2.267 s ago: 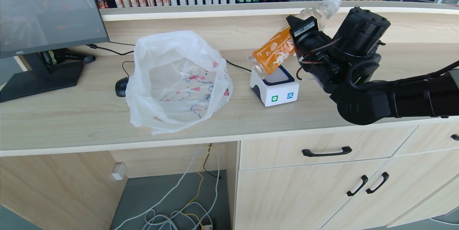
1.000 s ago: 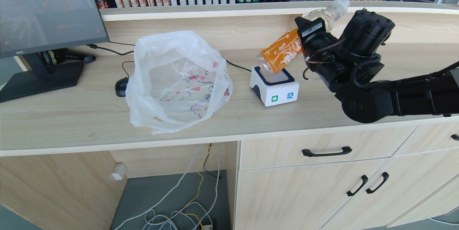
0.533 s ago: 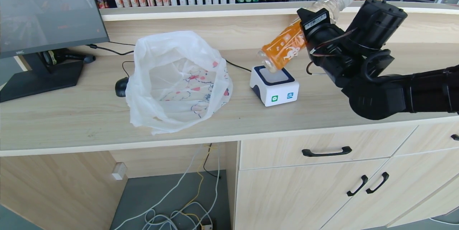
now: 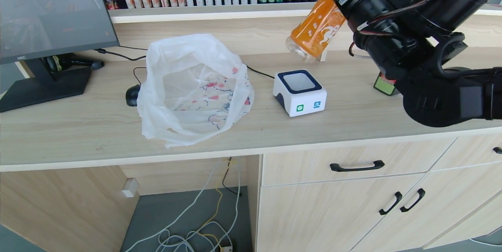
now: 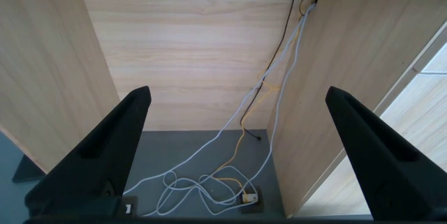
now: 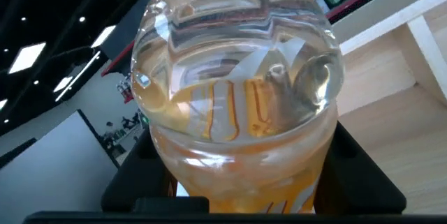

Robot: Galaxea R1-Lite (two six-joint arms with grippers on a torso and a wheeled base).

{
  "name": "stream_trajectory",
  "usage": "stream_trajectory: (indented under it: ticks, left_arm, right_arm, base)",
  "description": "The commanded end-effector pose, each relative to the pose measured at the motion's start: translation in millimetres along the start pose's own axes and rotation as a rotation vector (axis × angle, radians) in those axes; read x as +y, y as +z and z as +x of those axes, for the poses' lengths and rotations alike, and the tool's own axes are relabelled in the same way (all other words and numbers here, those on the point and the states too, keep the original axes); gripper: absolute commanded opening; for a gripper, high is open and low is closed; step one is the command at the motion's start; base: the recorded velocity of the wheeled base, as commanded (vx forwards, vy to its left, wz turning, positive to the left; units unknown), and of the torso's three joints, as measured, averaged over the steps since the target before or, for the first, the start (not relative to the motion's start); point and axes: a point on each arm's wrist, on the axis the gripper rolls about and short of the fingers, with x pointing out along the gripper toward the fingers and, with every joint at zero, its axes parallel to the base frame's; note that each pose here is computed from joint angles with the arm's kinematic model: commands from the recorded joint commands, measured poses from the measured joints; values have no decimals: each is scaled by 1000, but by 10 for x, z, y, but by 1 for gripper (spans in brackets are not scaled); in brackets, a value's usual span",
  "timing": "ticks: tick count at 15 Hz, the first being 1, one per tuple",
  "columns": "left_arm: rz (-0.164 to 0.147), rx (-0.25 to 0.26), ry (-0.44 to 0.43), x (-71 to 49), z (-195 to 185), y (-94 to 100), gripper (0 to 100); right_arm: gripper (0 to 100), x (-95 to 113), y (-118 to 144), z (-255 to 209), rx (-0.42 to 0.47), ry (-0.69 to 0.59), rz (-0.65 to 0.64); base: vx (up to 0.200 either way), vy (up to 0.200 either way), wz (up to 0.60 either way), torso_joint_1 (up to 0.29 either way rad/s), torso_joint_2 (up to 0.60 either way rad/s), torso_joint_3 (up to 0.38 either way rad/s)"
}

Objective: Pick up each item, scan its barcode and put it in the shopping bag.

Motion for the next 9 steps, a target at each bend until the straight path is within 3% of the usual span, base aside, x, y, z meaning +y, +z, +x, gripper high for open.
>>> stream_trajectory:
  ticks: [1, 5, 9]
  left_arm:
    - [1, -1, 0, 0, 0, 0, 100]
    - [1, -1, 0, 0, 0, 0, 100]
    - [1, -1, 0, 0, 0, 0, 100]
  right_arm:
    - [0, 159, 83, -50, -26, 45, -43]
    - [0, 335, -16, -142, -83, 140, -180]
    - [0, 345, 12, -193, -76, 136, -190]
  base:
    - [0, 0, 0, 0, 0, 0]
    - [0, 0, 0, 0, 0, 0]
    - [0, 0, 0, 0, 0, 0]
